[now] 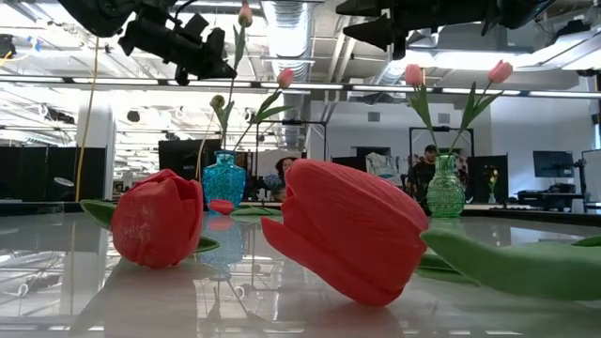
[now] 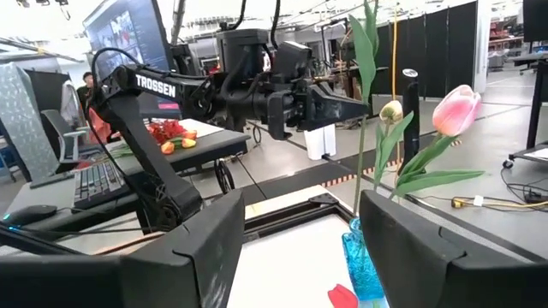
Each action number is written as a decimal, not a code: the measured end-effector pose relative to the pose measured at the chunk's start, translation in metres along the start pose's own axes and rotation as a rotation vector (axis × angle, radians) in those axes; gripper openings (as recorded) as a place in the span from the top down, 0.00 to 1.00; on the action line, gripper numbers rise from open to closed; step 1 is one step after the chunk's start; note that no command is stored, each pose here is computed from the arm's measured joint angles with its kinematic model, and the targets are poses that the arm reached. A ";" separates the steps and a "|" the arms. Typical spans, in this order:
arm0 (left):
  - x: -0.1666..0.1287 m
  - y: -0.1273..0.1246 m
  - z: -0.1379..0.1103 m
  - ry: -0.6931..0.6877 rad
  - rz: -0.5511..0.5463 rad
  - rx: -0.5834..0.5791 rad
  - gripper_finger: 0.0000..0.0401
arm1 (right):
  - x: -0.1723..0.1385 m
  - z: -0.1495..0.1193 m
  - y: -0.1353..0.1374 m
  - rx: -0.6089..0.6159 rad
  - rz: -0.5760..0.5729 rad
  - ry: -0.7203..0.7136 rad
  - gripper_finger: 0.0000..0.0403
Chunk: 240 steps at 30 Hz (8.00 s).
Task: Sort flowers into vase by color
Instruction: Put the light pink flower into the top blue vase, then put the top center red tulip into the bottom blue vase
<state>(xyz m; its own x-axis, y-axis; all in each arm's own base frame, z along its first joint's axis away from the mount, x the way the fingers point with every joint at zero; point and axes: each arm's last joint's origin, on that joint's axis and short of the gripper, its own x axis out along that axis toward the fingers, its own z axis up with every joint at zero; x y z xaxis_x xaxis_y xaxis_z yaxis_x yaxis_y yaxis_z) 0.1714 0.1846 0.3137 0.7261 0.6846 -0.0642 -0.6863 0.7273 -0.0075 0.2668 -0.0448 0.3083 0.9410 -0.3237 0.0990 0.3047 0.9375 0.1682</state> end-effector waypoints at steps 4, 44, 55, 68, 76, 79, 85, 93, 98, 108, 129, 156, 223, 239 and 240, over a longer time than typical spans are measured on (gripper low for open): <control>0.005 0.000 -0.005 0.016 -0.024 -0.002 1.00 | 0.000 0.000 0.000 0.000 0.000 -0.001 0.36; -0.002 0.005 -0.086 0.107 0.055 -0.011 1.00 | 0.000 0.000 0.000 0.024 0.000 0.000 0.36; -0.004 0.004 -0.096 0.212 0.046 0.030 0.79 | 0.000 -0.001 0.000 0.021 -0.001 0.013 0.36; -0.040 0.001 -0.079 0.271 0.034 0.058 0.51 | -0.001 -0.010 0.002 -0.020 0.027 0.100 0.36; -0.064 -0.011 -0.081 0.395 -0.082 -0.133 0.50 | 0.013 -0.031 0.012 -0.175 0.055 0.263 0.36; -0.065 -0.019 -0.085 0.437 -0.139 -0.132 0.50 | 0.037 -0.047 0.014 -0.231 0.068 0.378 0.37; -0.065 -0.031 -0.091 0.496 -0.174 -0.097 0.50 | 0.094 -0.078 -0.002 -0.293 0.088 0.572 0.37; -0.065 -0.038 -0.093 0.518 -0.196 -0.082 0.50 | 0.149 -0.113 -0.058 -0.244 0.098 0.816 0.37; -0.066 -0.042 -0.093 0.515 -0.210 -0.073 0.50 | 0.170 -0.124 -0.092 -0.196 0.063 0.924 0.37; -0.067 -0.048 -0.093 0.517 -0.245 -0.047 0.50 | 0.173 -0.112 -0.140 -0.193 0.012 1.097 0.37; -0.069 -0.059 -0.093 0.520 -0.124 -0.149 0.50 | 0.136 -0.129 -0.202 -0.340 0.096 1.367 0.37; -0.073 -0.072 -0.094 0.515 -0.108 -0.167 0.50 | 0.145 -0.146 -0.169 -0.424 0.190 1.417 0.94; 0.014 -0.375 0.008 -0.142 -0.563 -0.254 0.50 | -0.121 0.041 0.056 0.101 0.470 0.382 0.96; 0.025 -0.370 0.019 -0.161 -0.724 -0.235 0.59 | -0.120 0.041 0.059 0.110 0.312 0.329 0.96; 0.026 -0.369 0.019 -0.161 -0.726 -0.234 0.62 | -0.120 0.041 0.059 0.110 0.312 0.328 0.96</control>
<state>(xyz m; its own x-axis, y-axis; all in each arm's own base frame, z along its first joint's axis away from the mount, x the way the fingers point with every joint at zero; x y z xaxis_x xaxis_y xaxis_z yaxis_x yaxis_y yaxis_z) 0.4442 -0.0648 0.3340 0.9818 0.0531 0.1824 -0.0151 0.9789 -0.2039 0.1655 0.0446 0.3468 0.9874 0.0461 -0.1513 -0.0011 0.9586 0.2848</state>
